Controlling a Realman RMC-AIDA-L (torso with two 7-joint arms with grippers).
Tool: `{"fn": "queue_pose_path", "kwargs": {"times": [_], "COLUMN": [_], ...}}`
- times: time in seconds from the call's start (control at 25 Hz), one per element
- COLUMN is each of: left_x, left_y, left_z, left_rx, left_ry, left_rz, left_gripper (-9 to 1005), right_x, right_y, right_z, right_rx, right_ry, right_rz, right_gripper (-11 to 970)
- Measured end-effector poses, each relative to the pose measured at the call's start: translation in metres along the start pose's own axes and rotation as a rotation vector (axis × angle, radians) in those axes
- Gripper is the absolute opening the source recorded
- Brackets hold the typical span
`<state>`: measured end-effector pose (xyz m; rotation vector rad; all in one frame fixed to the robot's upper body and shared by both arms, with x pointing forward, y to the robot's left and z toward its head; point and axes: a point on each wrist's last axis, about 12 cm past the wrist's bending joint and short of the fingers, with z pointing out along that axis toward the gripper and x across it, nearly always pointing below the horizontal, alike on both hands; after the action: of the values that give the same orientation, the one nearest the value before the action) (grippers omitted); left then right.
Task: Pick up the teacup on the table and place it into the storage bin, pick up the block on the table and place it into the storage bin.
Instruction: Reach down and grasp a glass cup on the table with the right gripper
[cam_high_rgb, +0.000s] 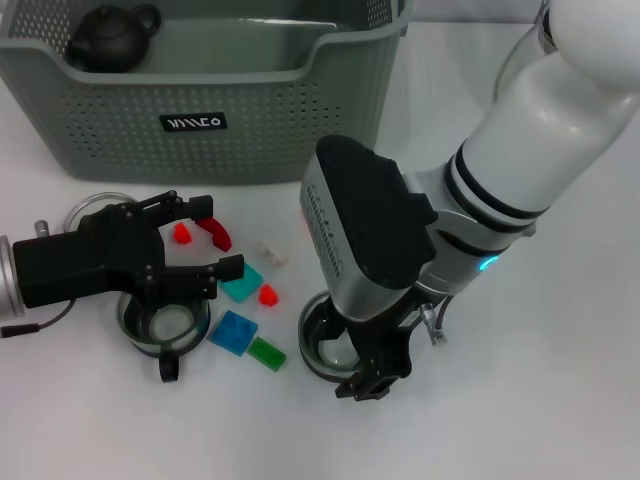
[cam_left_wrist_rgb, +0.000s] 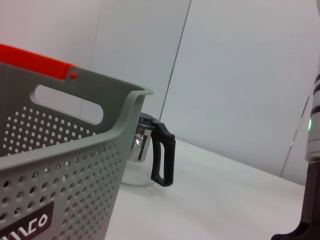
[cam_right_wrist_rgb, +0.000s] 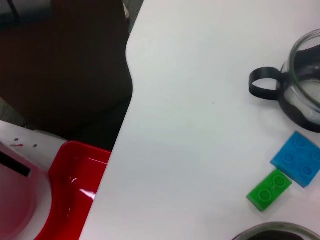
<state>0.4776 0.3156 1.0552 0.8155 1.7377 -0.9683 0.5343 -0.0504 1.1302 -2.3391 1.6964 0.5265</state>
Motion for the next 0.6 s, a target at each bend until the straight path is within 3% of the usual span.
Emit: {"fn": "queue_pose_path", "kwargs": {"times": [0.6], "left_x": [0.001], "left_y": [0.0], "left_z": [0.001], "left_rx": [-0.005], "left_ry": [0.002], "left_rz": [0.002], "left_gripper": [948], "right_x": [-0.003], "right_y": [0.006], "right_z": [0.015], "right_rx": [0.01], "right_ry": [0.03], "right_rz": [-0.029], "right_gripper": [622]}}
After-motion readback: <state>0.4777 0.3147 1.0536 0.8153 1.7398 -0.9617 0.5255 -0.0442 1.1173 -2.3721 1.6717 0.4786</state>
